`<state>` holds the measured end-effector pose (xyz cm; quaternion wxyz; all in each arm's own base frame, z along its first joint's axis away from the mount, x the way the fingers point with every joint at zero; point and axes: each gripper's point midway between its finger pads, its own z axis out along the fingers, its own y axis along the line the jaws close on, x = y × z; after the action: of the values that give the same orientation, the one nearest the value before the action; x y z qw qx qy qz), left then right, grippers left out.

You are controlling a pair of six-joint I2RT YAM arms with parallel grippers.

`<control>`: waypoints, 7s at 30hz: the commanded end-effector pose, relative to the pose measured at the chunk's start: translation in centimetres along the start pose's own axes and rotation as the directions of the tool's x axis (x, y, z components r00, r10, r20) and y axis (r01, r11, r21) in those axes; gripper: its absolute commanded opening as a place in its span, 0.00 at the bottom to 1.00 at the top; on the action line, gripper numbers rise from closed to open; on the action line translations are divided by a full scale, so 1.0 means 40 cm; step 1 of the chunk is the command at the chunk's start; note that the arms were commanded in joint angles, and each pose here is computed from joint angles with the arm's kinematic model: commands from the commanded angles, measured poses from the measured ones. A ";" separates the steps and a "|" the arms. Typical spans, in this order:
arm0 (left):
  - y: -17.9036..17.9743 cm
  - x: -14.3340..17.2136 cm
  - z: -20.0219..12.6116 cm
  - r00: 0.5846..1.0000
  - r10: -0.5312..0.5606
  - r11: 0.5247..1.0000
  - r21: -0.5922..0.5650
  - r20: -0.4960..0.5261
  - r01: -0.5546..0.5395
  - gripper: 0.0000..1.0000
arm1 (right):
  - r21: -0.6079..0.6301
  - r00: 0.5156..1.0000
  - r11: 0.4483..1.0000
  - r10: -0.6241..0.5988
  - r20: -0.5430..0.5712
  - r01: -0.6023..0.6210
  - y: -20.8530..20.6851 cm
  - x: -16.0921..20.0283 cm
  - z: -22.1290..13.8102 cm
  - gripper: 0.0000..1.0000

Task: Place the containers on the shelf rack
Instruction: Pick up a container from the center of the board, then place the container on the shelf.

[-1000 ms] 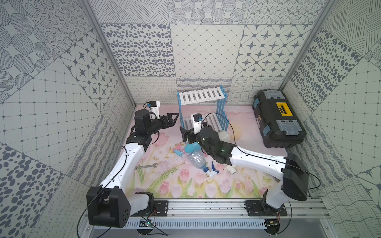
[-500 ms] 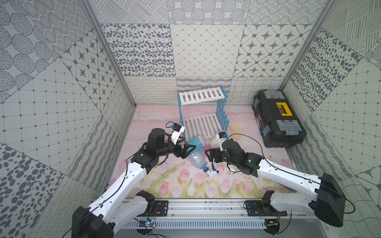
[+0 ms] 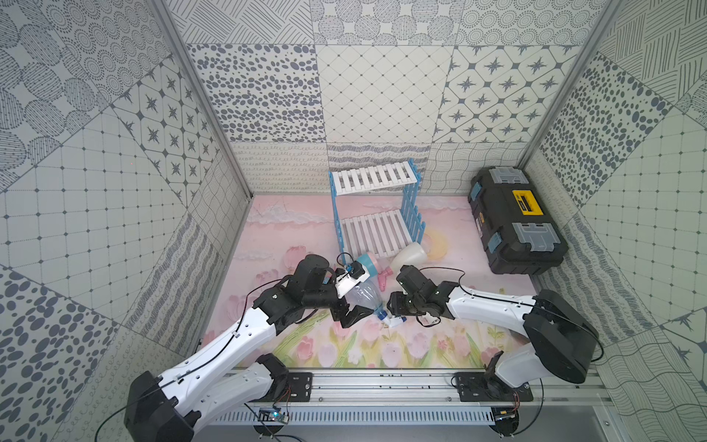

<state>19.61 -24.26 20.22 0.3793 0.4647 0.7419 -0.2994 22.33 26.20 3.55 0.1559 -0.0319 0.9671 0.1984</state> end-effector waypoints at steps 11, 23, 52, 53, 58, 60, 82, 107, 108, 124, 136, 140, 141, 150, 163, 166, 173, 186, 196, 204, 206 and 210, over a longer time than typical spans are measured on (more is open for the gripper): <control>-0.003 0.054 0.013 0.972 0.200 0.978 -0.037 -0.122 -0.205 0.99 | -0.031 0.997 0.997 -0.066 -0.031 0.065 0.025 -0.002 0.028 0.16; -0.027 0.008 -0.010 0.882 0.452 0.888 -0.019 -0.135 -0.459 0.99 | -0.010 0.922 0.923 -0.385 0.034 0.386 0.046 -0.044 -0.098 0.00; 0.059 0.059 0.140 0.328 0.828 0.377 0.019 -0.455 -0.926 0.98 | -0.083 0.732 0.728 -0.680 0.038 0.680 0.117 -0.053 -0.240 0.00; 0.070 0.059 0.150 0.309 0.826 0.356 0.011 -0.472 -0.934 0.99 | -0.085 0.732 0.728 -0.680 0.034 0.680 0.117 -0.052 -0.237 0.00; 0.085 0.048 0.177 0.326 0.809 0.358 -0.029 -0.488 -0.933 0.98 | -0.091 0.733 0.729 -0.680 0.023 0.679 0.114 -0.046 -0.230 0.00; 0.081 0.044 0.177 0.336 0.811 0.364 -0.037 -0.478 -0.931 0.98 | -0.087 0.734 0.730 -0.679 0.020 0.678 0.111 -0.045 -0.229 0.00; 0.061 0.076 0.167 0.622 0.669 0.617 -0.163 -0.408 -0.770 0.66 | 0.177 0.763 0.801 -0.599 0.245 0.572 0.067 -0.175 -0.350 0.83; 0.136 -0.213 0.156 0.957 0.070 0.834 -0.543 0.283 0.099 0.63 | -0.466 0.632 0.884 0.343 0.695 0.032 0.169 -0.371 -0.630 0.94; 0.140 -0.209 0.154 0.957 0.061 0.830 -0.546 0.284 0.110 0.63 | -0.462 0.635 0.887 0.351 0.688 0.011 0.162 -0.369 -0.618 0.92; 0.165 -0.183 0.155 0.968 0.068 0.794 -0.600 0.242 0.095 0.64 | -0.383 0.652 0.923 0.310 0.692 -0.033 0.150 -0.368 -0.573 0.38; 0.169 -0.166 0.171 0.973 0.099 0.790 -0.611 0.209 0.051 0.63 | -0.358 0.648 0.934 0.283 0.707 -0.018 0.149 -0.371 -0.575 0.05; 0.160 -0.167 0.173 0.971 0.100 0.802 -0.595 0.217 0.050 0.66 | -0.344 0.647 0.939 0.268 0.714 -0.009 0.145 -0.369 -0.575 0.00; 0.158 -0.168 0.174 0.970 0.102 0.807 -0.589 0.219 0.049 0.68 | -0.339 0.647 0.941 0.264 0.716 -0.008 0.143 -0.369 -0.573 0.00; 0.042 -0.223 0.167 0.917 0.117 0.936 -0.352 0.381 0.027 0.98 | -0.292 0.629 0.956 0.228 0.743 -0.002 0.123 -0.366 -0.574 0.00; 0.058 -0.281 0.027 0.919 -0.157 0.974 -0.100 0.363 0.205 0.99 | 0.034 0.435 0.967 -0.146 0.888 0.254 0.170 -0.401 -0.743 0.00; 0.117 -0.267 -0.023 0.910 -0.224 0.957 -0.098 0.349 0.273 0.98 | 0.121 0.370 0.959 -0.213 0.904 0.258 0.185 -0.442 -0.807 0.00; 0.204 -0.194 -0.093 0.926 -0.185 0.942 -0.209 0.329 0.263 0.98 | 0.197 0.309 0.941 -0.281 0.909 0.274 0.216 -0.596 -0.884 0.00; 0.230 -0.111 -0.089 0.951 -0.092 0.945 -0.276 0.296 0.177 0.98 | 0.235 0.234 0.918 -0.316 0.919 0.320 0.263 -0.855 -0.920 0.00; 0.231 -0.103 -0.075 0.959 -0.085 0.952 -0.264 0.270 0.159 0.98 | 0.265 0.250 0.912 -0.349 0.903 0.314 0.281 -0.983 -0.883 0.00; 0.232 -0.096 -0.075 0.965 -0.078 0.951 -0.272 0.252 0.148 0.98 | 0.310 0.278 0.902 -0.395 0.876 0.301 0.286 -1.054 -0.828 0.00; 0.229 -0.098 -0.075 0.965 -0.074 0.953 -0.266 0.253 0.143 0.98 | 0.322 0.284 0.899 -0.405 0.869 0.297 0.286 -1.069 -0.812 0.00; 0.220 -0.101 -0.071 0.965 -0.072 0.961 -0.243 0.252 0.135 0.98 | 0.329 0.300 0.899 -0.411 0.861 0.288 0.279 -1.091 -0.790 0.00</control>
<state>28.45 -19.96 23.96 0.5102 0.3095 0.7581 -0.2630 52.94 24.48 47.95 0.6928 -0.1226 0.7037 0.0989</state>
